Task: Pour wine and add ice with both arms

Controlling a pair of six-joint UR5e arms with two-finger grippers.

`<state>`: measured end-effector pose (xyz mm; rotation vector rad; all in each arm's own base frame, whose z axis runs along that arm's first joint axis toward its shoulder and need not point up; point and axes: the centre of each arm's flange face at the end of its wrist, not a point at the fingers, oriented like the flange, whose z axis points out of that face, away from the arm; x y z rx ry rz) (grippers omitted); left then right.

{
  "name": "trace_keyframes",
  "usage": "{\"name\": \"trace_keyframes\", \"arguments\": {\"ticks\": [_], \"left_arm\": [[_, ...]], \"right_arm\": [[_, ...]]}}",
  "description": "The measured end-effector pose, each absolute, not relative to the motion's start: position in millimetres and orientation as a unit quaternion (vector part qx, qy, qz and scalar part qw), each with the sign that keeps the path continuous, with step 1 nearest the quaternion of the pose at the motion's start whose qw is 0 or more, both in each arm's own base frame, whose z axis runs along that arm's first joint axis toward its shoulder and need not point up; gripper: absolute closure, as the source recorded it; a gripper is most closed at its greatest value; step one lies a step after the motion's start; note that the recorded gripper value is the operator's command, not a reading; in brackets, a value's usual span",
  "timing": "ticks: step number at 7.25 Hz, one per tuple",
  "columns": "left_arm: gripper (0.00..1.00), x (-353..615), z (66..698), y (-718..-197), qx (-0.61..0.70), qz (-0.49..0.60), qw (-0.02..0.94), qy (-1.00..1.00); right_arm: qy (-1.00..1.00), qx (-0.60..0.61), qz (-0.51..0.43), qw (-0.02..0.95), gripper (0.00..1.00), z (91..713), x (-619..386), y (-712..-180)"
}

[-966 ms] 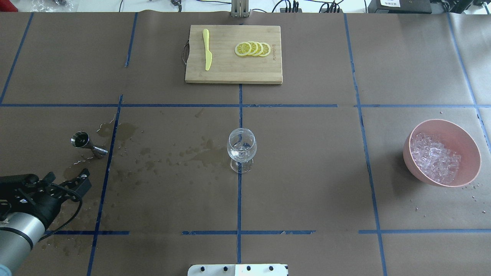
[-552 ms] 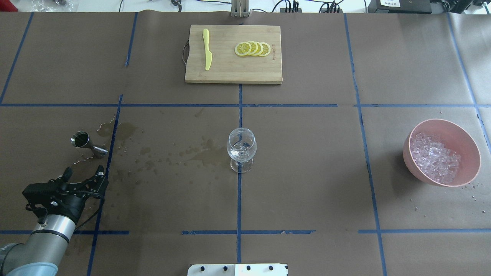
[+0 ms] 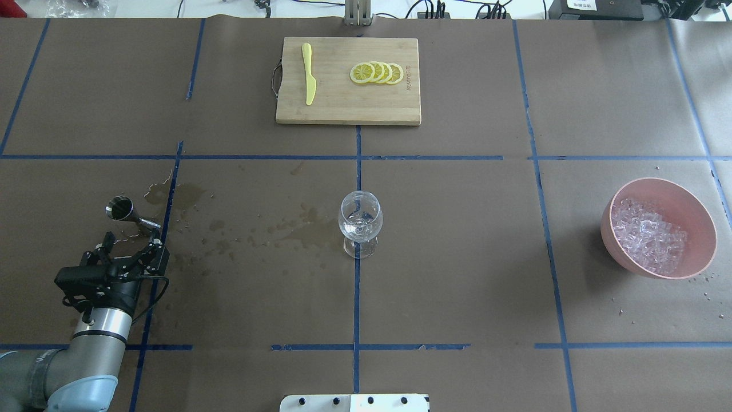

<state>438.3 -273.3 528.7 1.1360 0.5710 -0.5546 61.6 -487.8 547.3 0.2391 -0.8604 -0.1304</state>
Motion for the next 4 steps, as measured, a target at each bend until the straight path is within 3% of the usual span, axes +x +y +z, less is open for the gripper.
{"name": "trace_keyframes", "arguments": {"ticks": [4], "left_arm": [[0.33,435.5,531.7,-310.4,0.538,-0.283,0.758,0.239]], "right_arm": [[-0.416,0.115,-0.064,0.9,0.0,547.3,60.7,-488.4]]}}
